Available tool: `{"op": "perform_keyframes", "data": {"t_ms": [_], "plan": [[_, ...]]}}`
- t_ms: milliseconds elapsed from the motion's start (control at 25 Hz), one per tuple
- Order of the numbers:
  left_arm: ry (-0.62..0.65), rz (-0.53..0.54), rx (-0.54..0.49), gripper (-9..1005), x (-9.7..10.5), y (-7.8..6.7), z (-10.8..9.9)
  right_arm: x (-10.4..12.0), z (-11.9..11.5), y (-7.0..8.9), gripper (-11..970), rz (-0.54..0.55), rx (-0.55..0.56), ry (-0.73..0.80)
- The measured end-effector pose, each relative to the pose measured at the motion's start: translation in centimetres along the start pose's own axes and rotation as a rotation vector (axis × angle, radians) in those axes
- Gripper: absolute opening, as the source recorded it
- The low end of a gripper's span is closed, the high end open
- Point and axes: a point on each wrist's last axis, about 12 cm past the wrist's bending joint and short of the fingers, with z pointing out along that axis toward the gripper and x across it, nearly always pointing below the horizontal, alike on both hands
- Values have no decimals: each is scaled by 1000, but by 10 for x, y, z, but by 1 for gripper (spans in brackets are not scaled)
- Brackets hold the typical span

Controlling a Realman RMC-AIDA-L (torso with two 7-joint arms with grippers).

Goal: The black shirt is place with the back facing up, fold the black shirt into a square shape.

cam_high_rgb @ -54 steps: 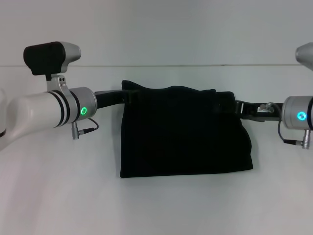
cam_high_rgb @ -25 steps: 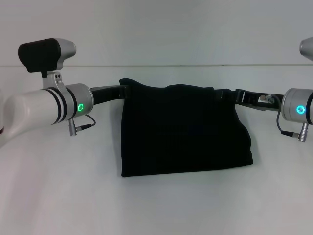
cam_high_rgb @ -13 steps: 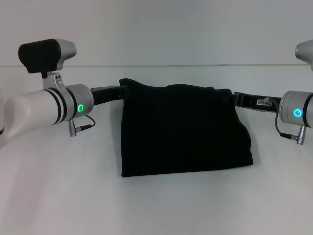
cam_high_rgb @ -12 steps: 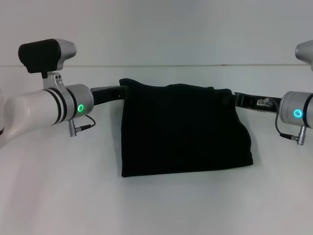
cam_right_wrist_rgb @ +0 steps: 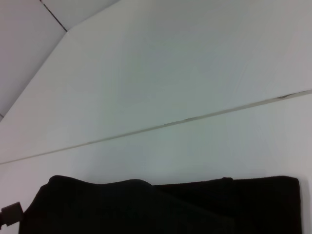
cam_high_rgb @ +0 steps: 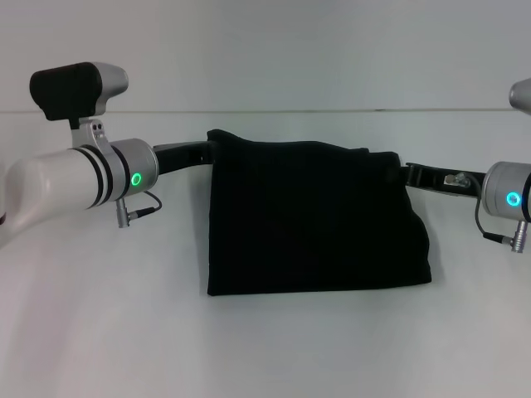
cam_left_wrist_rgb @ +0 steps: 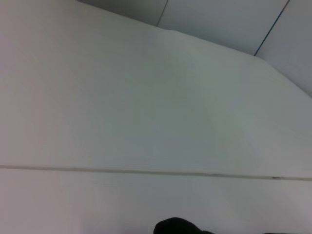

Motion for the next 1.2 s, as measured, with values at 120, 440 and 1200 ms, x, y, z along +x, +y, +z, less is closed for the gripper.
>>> {"op": "perform_keyframes", "data": {"t_ms": [120,440,1200], "plan": [[-2,3,2,1,-2,-1,0,0,0,0,59,0,-2,1],[6,24,12,1,-4,-4,2,3,0,1,60,8,-5,2],[-19,55,7,0,-22,-7,4,2,-27,-21,613,64,-57,-140]]}}
